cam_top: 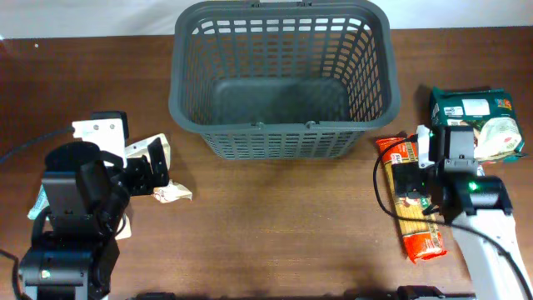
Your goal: Pack container
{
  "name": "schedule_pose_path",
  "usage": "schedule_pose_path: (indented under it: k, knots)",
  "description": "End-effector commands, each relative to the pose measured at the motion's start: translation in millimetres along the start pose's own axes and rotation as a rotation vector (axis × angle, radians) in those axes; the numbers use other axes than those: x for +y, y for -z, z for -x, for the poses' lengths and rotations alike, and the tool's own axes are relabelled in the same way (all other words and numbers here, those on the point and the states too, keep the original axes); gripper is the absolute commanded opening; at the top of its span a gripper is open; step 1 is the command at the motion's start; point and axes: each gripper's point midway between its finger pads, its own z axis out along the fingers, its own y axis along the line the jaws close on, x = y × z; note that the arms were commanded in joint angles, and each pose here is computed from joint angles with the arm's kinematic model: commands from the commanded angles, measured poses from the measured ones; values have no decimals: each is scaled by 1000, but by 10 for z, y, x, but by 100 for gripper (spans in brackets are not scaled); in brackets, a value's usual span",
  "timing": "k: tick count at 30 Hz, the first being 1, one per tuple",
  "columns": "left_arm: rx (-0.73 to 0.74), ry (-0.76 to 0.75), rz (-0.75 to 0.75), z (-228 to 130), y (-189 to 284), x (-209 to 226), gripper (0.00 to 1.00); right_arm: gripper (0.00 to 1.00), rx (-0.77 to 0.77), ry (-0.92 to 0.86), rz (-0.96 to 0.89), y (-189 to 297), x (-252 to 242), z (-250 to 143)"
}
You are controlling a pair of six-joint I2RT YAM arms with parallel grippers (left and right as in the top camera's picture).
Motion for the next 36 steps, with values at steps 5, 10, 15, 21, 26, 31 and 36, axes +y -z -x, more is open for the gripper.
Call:
schedule_pose_path:
  k: [5, 10, 15, 21, 26, 31, 36]
  knots:
    - [-7, -21, 13, 33, 2, 18, 99, 99, 22, -161, 140, -272, 38, 59]
    - [11, -29, 13, 16, -56, 12, 99, 99, -26, -209, 297, -340, 217, 224]
    - [44, -33, 13, -17, -165, 3, 99, 99, 8, -192, 340, -449, 305, 196]
    - [71, -36, 13, -43, -265, -6, 99, 99, 87, -79, 363, -591, 377, 24]
    - [64, -37, 14, -21, -277, -7, 99, 99, 180, 13, 366, -696, 399, -186]
    - [63, -47, 13, -19, -277, -8, 99, 99, 222, 28, 340, -779, 364, -261]
    - [62, -46, 13, -17, -277, -8, 99, 99, 277, 54, 338, -885, 371, -364]
